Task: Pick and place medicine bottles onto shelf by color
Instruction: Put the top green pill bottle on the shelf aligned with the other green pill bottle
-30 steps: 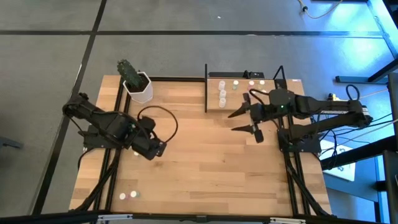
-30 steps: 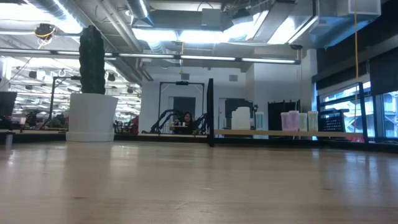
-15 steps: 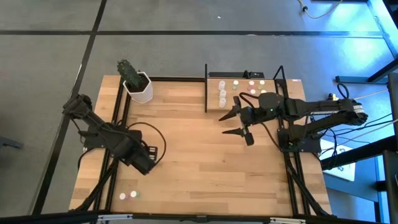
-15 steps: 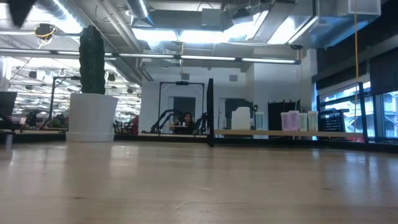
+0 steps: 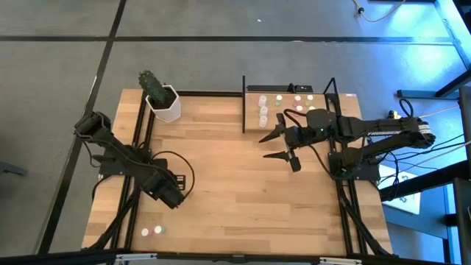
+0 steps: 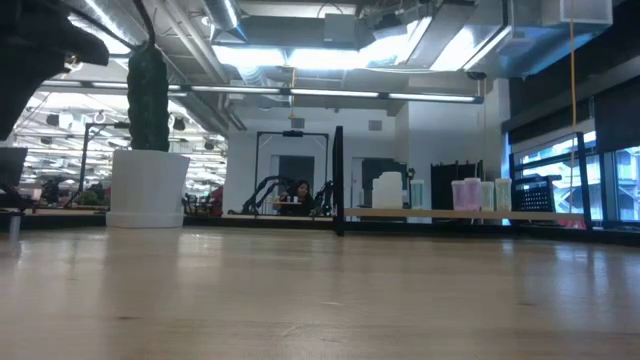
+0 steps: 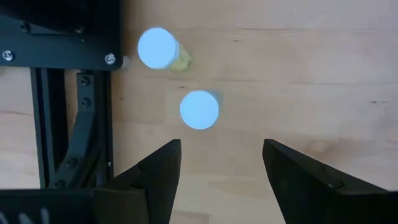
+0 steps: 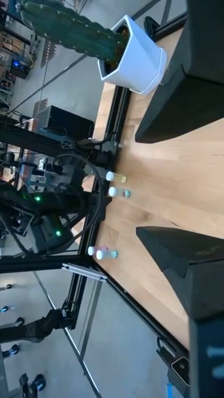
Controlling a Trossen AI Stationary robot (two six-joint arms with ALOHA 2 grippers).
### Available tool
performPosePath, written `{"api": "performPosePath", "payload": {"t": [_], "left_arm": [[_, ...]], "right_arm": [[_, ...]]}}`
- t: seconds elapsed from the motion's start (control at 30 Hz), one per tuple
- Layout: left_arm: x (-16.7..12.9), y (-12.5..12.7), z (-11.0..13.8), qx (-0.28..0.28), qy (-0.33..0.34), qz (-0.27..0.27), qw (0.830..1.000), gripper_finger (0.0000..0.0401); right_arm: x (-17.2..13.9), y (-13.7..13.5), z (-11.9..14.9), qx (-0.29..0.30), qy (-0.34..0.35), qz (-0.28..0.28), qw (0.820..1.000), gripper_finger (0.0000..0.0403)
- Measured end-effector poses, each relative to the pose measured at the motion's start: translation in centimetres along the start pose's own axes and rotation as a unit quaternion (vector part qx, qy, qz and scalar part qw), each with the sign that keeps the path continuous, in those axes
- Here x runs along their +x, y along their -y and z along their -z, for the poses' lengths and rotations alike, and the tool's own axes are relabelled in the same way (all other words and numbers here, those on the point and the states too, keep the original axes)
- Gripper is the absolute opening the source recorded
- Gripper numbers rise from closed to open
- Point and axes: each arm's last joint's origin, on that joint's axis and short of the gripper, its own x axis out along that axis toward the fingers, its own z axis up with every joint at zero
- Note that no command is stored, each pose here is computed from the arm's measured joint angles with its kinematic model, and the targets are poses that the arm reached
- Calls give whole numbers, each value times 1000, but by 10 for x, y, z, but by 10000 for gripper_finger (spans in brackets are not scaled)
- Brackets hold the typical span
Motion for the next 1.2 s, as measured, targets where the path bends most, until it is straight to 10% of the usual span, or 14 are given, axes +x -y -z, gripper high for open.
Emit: {"api": "performPosePath", "payload": {"t": [1.2], "left_arm": [[48, -7, 2, 33, -3, 5, 999, 220]], "right_arm": [[0, 2, 1, 1, -6, 31, 999, 233]]}}
